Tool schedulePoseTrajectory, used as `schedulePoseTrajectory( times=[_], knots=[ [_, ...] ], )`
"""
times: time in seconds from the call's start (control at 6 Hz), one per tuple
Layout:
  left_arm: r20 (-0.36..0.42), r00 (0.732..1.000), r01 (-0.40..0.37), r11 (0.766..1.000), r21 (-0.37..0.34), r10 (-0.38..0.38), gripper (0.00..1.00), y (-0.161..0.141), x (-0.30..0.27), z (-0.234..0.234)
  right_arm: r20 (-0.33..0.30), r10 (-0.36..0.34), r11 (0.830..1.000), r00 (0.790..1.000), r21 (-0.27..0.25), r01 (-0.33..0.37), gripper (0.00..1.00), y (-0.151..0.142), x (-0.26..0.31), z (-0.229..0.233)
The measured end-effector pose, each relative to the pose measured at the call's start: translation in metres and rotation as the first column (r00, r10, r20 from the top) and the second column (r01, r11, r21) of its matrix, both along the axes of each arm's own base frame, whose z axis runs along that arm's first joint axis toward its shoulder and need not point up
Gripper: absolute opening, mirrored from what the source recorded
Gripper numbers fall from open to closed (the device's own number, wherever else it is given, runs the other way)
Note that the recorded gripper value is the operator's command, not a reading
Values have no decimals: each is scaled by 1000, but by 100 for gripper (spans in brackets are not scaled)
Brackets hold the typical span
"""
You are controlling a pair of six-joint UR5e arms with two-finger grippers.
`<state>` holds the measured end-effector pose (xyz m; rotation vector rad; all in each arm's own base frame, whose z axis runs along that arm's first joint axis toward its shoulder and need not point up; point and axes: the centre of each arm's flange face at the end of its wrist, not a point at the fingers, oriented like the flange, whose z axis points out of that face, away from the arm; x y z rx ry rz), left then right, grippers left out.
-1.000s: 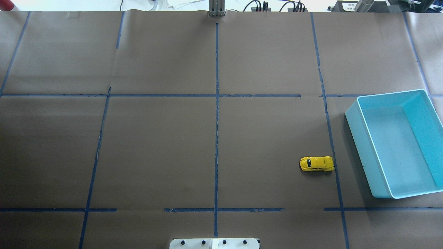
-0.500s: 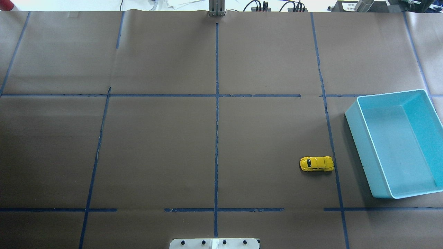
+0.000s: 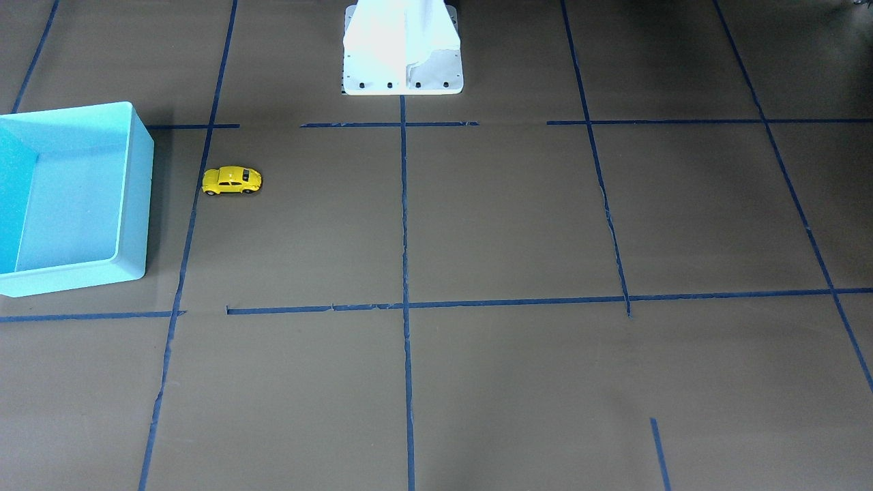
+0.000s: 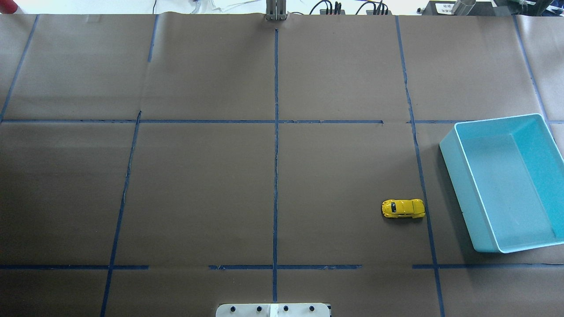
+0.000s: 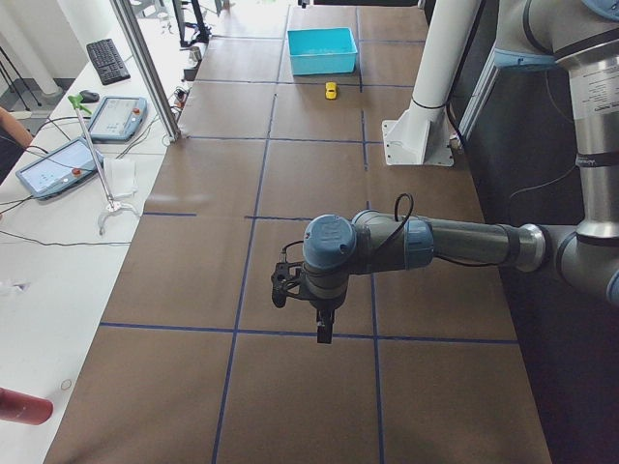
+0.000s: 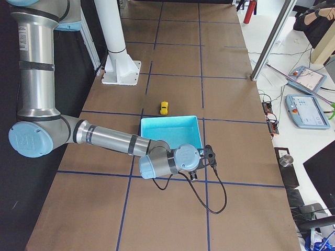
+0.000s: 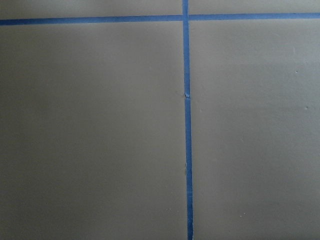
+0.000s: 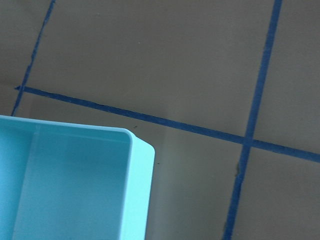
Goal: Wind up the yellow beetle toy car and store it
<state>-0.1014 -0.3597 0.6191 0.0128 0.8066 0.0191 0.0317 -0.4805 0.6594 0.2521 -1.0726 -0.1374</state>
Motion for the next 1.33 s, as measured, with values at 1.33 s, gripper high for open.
schedulePoseTrajectory(
  times=[1.33],
  knots=[
    [1,1000,0,1000,9,0,100,-20,-2,18,-38,-128,990,991,62,130,100,-16,-170,-315]
  ],
)
